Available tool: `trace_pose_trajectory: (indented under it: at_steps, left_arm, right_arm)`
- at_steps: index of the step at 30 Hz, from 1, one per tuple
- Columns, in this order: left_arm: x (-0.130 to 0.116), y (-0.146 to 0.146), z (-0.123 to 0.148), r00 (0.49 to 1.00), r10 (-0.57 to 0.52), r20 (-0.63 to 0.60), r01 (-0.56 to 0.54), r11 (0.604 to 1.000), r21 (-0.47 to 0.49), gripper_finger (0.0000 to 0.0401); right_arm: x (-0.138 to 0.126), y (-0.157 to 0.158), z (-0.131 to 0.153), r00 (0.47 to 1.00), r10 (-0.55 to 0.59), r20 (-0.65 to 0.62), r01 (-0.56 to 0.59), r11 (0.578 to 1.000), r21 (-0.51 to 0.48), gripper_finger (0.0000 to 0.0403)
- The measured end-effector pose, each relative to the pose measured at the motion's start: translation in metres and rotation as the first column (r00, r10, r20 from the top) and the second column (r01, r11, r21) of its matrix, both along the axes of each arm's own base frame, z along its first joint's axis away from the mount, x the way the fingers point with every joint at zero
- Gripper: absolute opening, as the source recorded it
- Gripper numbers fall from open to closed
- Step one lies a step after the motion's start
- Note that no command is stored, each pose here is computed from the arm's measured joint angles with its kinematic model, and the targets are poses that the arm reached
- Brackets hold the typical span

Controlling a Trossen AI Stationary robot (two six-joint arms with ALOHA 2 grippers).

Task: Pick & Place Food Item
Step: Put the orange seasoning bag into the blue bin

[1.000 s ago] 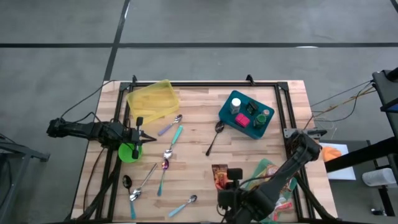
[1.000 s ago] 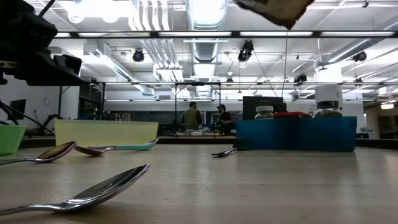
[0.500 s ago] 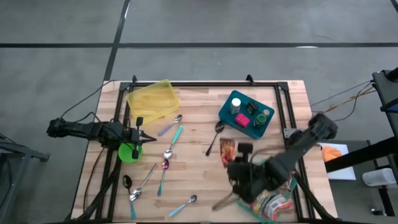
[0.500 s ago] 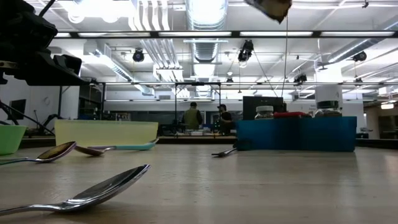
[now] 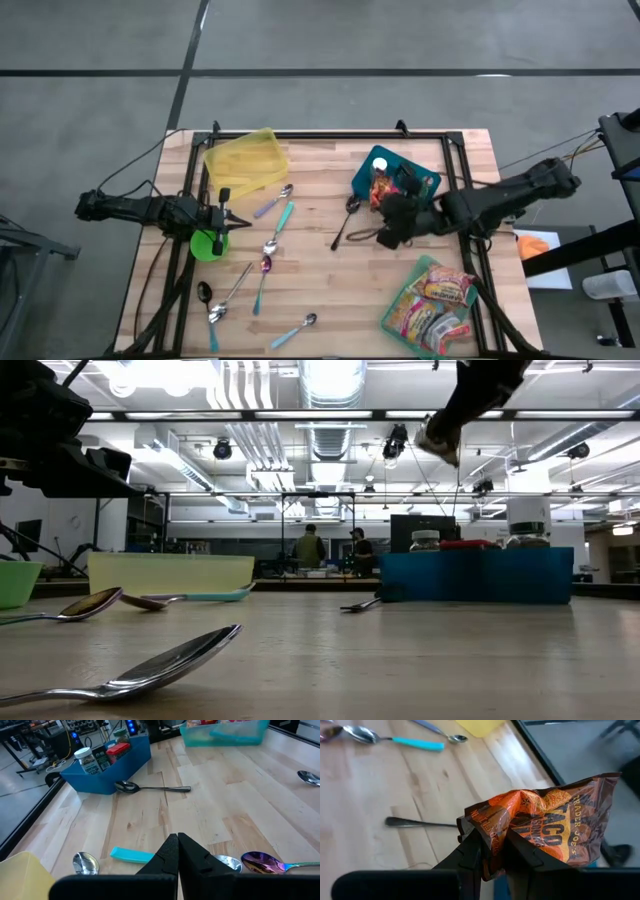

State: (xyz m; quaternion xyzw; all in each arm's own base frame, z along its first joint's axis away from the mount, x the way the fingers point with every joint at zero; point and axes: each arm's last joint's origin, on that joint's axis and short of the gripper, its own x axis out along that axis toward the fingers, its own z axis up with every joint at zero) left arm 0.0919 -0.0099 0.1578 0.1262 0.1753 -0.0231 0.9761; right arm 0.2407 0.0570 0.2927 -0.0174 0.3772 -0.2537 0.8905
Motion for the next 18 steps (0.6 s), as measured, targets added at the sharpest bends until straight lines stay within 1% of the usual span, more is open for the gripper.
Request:
trace_pose_trajectory:
  at_steps: [3,6,9,12,18]
  left_arm:
    - [0.0,0.0,0.0,1.0,0.0,0.0,0.0,1.0,0.0,0.0]
    - [0.0,0.0,0.0,1.0,0.0,0.0,0.0,1.0,0.0,0.0]
    - [0.0,0.0,0.0,1.0,0.0,0.0,0.0,1.0,0.0,0.0]
    - [0.0,0.0,0.0,1.0,0.0,0.0,0.0,1.0,0.0,0.0]
    - [0.0,0.0,0.0,1.0,0.0,0.0,0.0,1.0,0.0,0.0]
  right_arm:
    - [-0.007,-0.014,-0.006,0.998,0.024,0.056,-0.027,0.999,0.038,0.0054]
    - [-0.013,-0.027,-0.01,0.995,0.016,0.103,-0.018,1.0,0.019,0.0054]
    - [-0.017,-0.037,-0.016,0.994,0.025,0.105,-0.022,0.999,-0.027,0.0054]
    - [-0.018,-0.045,-0.022,0.995,0.016,0.097,-0.011,0.999,-0.05,0.0054]
    - [-0.021,-0.064,-0.035,0.995,-0.071,0.076,0.075,0.996,-0.052,0.0054]
